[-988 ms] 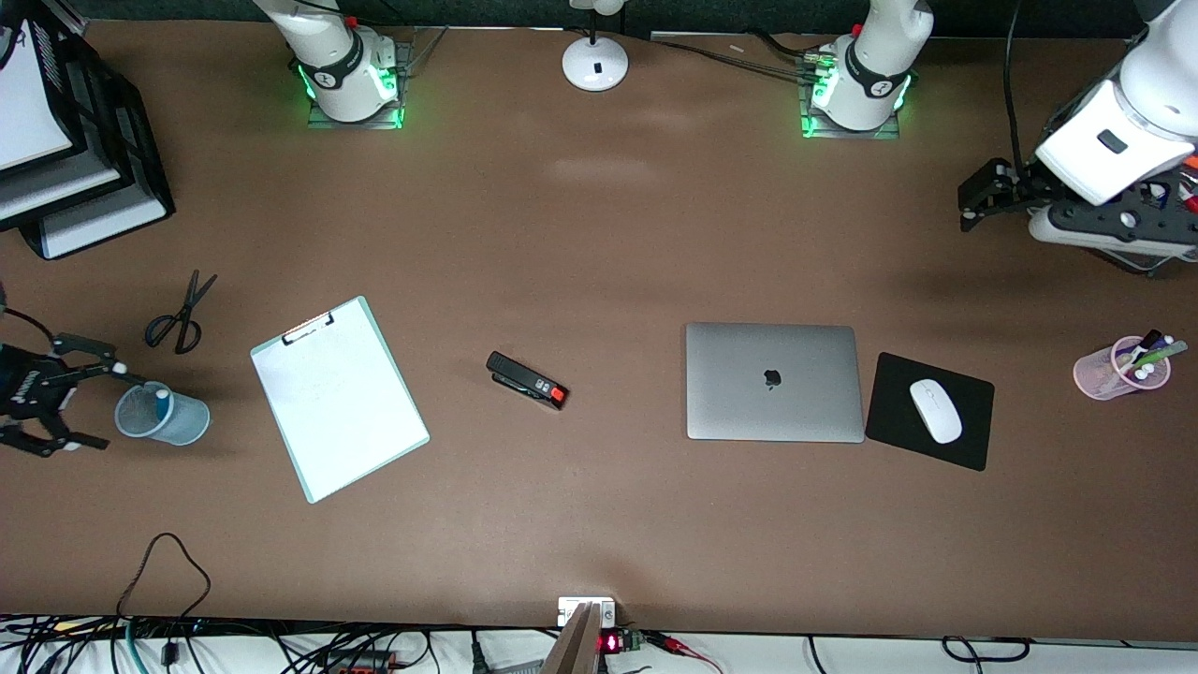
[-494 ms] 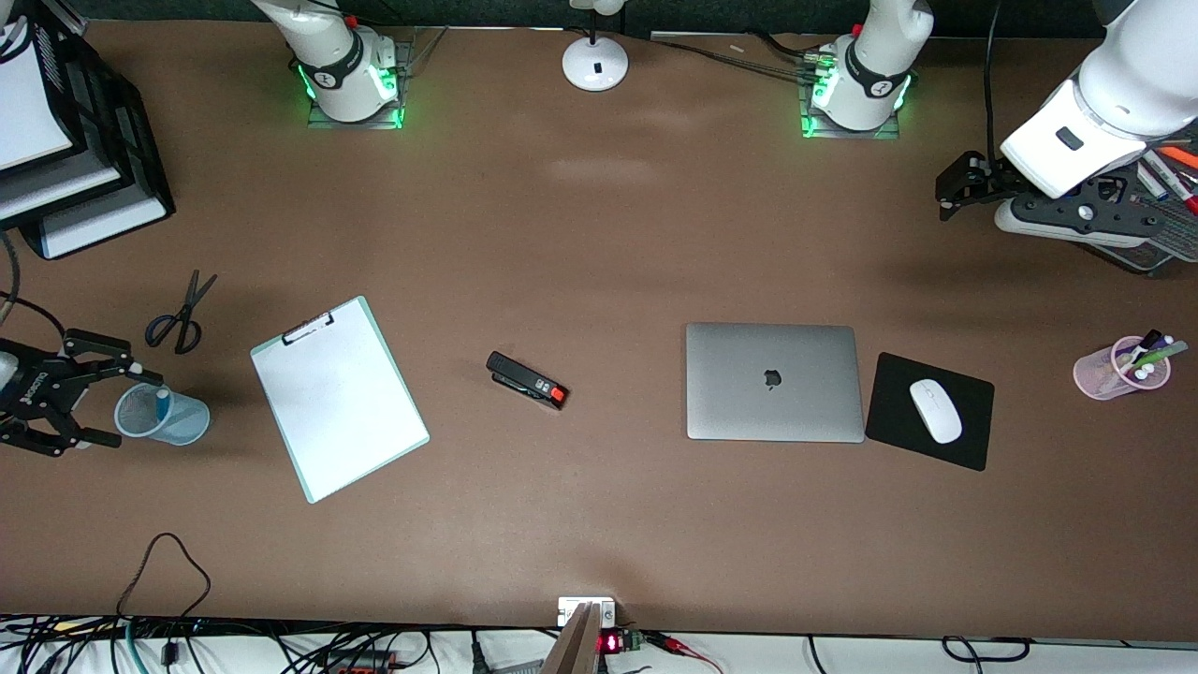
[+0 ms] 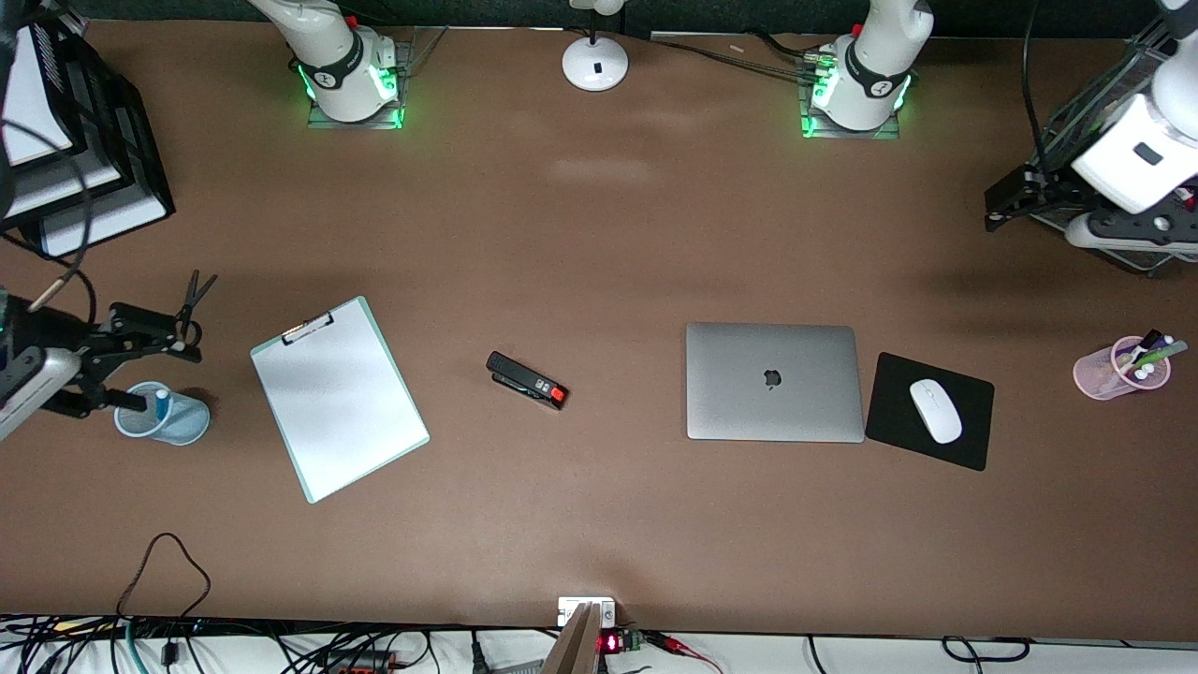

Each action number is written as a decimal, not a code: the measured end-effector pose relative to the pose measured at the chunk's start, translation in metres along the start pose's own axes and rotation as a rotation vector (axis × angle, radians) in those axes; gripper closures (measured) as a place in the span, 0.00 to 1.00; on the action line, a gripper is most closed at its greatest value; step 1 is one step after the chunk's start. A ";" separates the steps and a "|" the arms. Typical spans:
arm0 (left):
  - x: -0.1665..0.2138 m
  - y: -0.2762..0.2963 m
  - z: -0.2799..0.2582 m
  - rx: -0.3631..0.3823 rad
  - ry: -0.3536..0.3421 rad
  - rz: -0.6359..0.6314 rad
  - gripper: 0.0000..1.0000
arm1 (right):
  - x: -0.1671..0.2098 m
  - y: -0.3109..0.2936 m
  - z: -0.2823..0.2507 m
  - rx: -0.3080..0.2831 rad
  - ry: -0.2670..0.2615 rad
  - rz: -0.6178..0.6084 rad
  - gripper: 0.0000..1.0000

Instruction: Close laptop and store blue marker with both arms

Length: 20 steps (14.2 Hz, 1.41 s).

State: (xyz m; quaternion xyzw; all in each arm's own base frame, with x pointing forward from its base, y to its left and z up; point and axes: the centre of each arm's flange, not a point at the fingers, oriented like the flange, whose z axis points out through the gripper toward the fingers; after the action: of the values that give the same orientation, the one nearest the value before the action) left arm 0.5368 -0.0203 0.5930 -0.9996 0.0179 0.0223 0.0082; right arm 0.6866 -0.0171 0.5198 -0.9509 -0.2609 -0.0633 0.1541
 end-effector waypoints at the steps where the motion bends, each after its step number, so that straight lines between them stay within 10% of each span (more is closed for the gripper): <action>1: 0.000 -0.001 0.000 -0.002 0.004 -0.003 0.00 | -0.001 -0.011 -0.007 -0.024 -0.036 0.048 0.00; 11: 0.002 -0.002 0.002 -0.004 0.001 -0.005 0.00 | -0.031 -0.109 -0.039 -0.214 -0.230 0.480 0.00; 20: 0.007 0.000 0.008 -0.004 -0.004 0.000 0.00 | -0.086 -0.119 -0.054 -0.278 -0.195 0.547 0.00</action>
State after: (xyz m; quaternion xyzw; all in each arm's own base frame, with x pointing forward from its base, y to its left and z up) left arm 0.5429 -0.0206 0.5846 -0.9995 0.0177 0.0243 0.0063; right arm 0.5491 0.0217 0.5842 -0.9993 0.0017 0.0366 0.0082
